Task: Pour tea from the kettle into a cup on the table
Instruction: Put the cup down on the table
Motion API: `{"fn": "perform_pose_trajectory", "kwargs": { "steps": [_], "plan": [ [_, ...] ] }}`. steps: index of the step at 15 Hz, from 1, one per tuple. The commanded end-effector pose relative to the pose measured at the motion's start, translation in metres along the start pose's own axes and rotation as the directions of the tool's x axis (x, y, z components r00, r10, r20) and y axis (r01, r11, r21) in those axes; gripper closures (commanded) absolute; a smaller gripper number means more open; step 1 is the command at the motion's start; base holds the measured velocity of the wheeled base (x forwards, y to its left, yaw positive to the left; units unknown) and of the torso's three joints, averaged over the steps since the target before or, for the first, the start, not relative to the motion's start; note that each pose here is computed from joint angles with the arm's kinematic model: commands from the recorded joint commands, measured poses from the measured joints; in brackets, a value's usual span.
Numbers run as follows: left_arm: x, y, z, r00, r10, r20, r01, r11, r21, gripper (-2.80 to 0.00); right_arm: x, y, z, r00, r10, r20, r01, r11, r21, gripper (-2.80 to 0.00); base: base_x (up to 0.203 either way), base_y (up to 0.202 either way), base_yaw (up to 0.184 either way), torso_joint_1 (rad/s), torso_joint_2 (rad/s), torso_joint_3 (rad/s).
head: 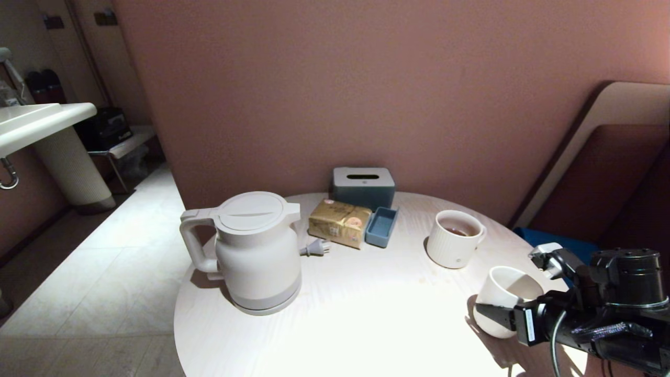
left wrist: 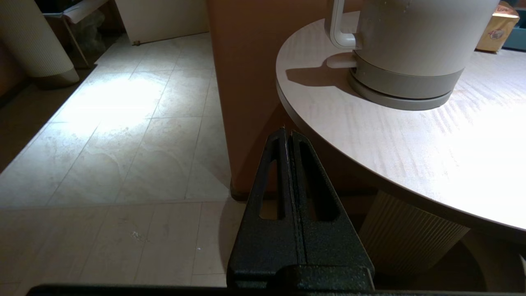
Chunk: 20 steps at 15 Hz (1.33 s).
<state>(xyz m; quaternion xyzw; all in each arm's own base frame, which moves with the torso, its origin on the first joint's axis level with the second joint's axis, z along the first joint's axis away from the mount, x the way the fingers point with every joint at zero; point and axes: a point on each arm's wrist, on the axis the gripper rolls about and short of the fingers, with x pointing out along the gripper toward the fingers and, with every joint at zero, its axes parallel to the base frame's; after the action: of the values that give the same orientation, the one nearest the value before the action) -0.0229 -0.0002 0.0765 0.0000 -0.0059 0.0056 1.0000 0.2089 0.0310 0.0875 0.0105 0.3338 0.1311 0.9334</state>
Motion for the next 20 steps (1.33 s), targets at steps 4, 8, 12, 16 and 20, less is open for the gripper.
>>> {"fn": "perform_pose_trajectory", "kwargs": {
  "steps": [4, 8, 12, 16, 20],
  "plan": [
    [0.0, 0.0, 0.0, 1.0, 0.001, -0.001, -0.001, 1.0, 0.0, 0.0, 0.0, 0.0, -0.006, 1.0, 0.005, -0.021, -0.005, 1.0, 0.003, 0.0, 0.0, 0.0, 0.0, 0.0, 0.0, 0.0],
    [0.0, 0.0, 0.0, 1.0, 0.001, -0.001, -0.001, 1.0, 0.0, 0.0, 0.0, 0.001, -0.004, 1.0, 0.007, -0.014, -0.007, 1.0, -0.001, 0.0, 0.0, 0.0, 0.0, 0.0, 0.0, 0.0],
    [0.0, 0.0, 0.0, 1.0, 0.001, -0.001, -0.001, 1.0, 0.0, 0.0, 0.0, 0.001, -0.002, 1.0, 0.004, -0.006, -0.004, 1.0, -0.003, 0.0, 0.0, 0.0, 0.0, 0.0, 0.0, 0.0],
    [0.0, 0.0, 0.0, 1.0, 0.001, -0.001, -0.001, 1.0, 0.0, 0.0, -0.001, 0.002, -0.002, 1.0, 0.007, -0.006, -0.007, 1.0, -0.004, 0.0, 0.0, 0.0, 0.0, 0.0, 0.0, 0.0],
    [0.0, 0.0, 0.0, 1.0, 0.001, -0.001, -0.001, 1.0, 0.0, 0.0, -0.009, 0.003, 0.005, 0.999, 0.003, 0.046, -0.002, 1.0, -0.012, 0.0, 0.0, 0.0, 0.0, 0.0, 0.0, 0.0]
  ]
}}
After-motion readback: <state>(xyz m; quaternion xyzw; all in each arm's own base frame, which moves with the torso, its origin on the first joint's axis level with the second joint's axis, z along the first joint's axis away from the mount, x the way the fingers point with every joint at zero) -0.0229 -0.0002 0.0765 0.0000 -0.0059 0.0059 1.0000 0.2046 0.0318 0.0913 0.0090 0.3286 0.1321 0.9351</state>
